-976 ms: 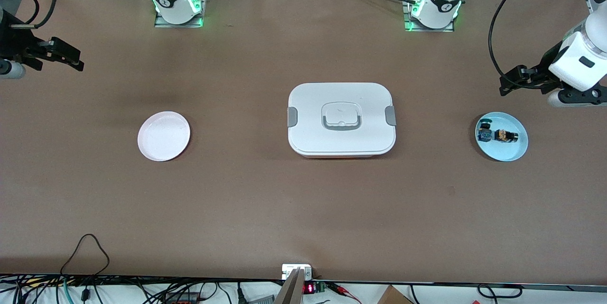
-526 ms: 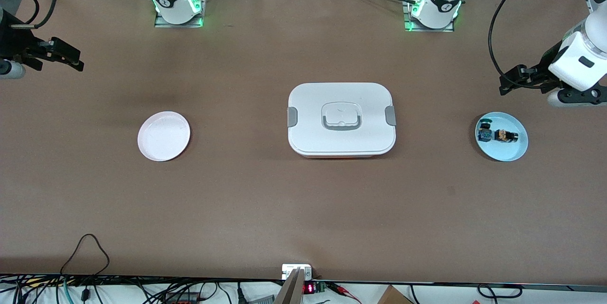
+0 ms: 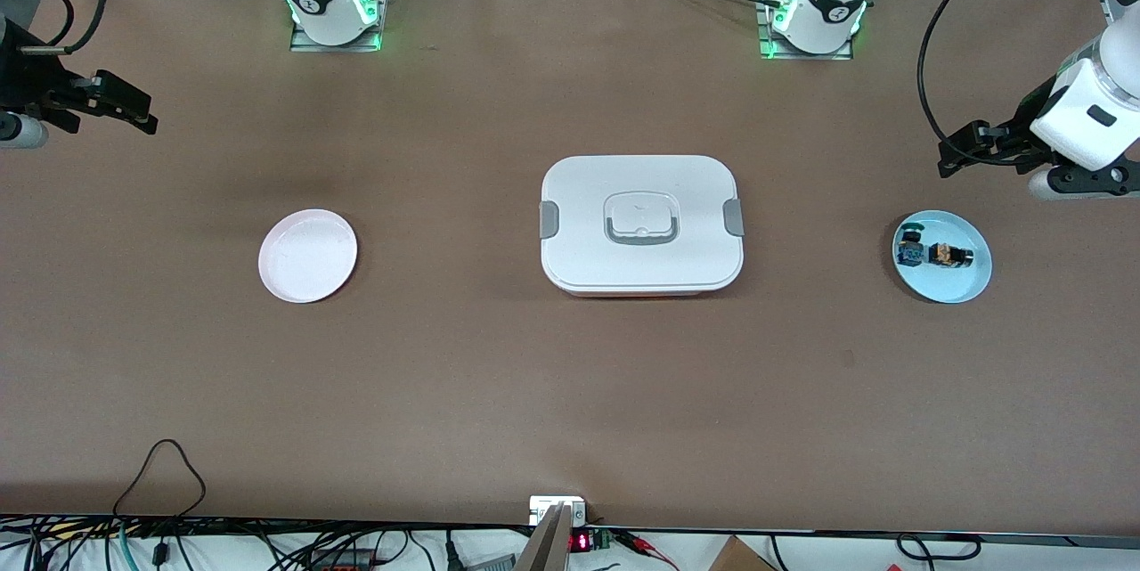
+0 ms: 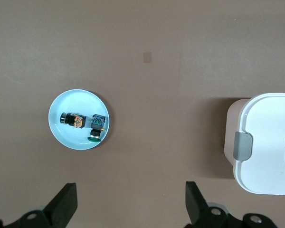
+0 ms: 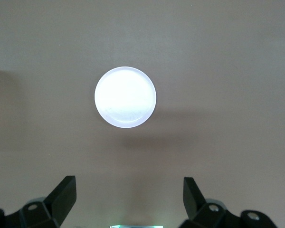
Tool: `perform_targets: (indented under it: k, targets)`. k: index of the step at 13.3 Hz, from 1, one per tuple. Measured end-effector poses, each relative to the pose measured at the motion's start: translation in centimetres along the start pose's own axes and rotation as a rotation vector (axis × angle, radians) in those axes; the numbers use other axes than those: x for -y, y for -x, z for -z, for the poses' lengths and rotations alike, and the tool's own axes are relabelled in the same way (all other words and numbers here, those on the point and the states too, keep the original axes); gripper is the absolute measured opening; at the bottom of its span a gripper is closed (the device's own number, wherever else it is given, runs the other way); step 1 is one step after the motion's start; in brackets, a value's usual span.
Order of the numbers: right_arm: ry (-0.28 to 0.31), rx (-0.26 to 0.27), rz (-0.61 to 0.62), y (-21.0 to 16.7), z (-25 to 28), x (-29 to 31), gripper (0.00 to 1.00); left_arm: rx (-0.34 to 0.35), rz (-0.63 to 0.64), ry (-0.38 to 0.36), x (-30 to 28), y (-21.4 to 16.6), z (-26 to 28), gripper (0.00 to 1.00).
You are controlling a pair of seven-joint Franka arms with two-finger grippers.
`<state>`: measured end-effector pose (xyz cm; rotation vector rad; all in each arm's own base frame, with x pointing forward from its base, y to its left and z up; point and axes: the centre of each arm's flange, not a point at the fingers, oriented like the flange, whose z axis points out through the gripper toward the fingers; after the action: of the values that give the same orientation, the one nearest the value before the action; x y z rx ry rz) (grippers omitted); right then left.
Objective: Transfer orange switch to right arm and place
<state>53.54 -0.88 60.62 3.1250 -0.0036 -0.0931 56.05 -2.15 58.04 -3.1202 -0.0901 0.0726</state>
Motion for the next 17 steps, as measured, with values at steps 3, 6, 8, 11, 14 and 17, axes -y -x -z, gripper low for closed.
perform_targets:
  k: [3, 6, 8, 11, 14, 17]
  targets:
    - [0.000, 0.000, 0.000, -0.04, -0.04, 0.00, 1.00, 0.003, 0.000, 0.000, 0.00, 0.04, -0.03, 1.00]
    - [0.000, 0.001, 0.000, -0.09, -0.13, 0.00, 1.00, 0.005, 0.000, 0.000, 0.02, 0.06, 0.00, 1.00]
    - [0.000, 0.001, 0.000, -0.11, -0.15, 0.00, 1.00, 0.006, 0.000, -0.001, 0.03, 0.07, 0.02, 1.00]
    - [0.000, 0.002, 0.000, -0.12, -0.16, 0.00, 1.00, 0.007, 0.000, -0.001, 0.03, 0.09, 0.02, 1.00]
    - [0.000, 0.001, 0.000, -0.12, -0.16, 0.00, 1.00, 0.021, 0.003, -0.002, 0.18, 0.21, -0.10, 1.00]
    - [0.000, 0.002, 0.000, -0.13, -0.17, 0.00, 1.00, 0.066, 0.005, -0.006, 0.34, 0.67, -0.52, 1.00]
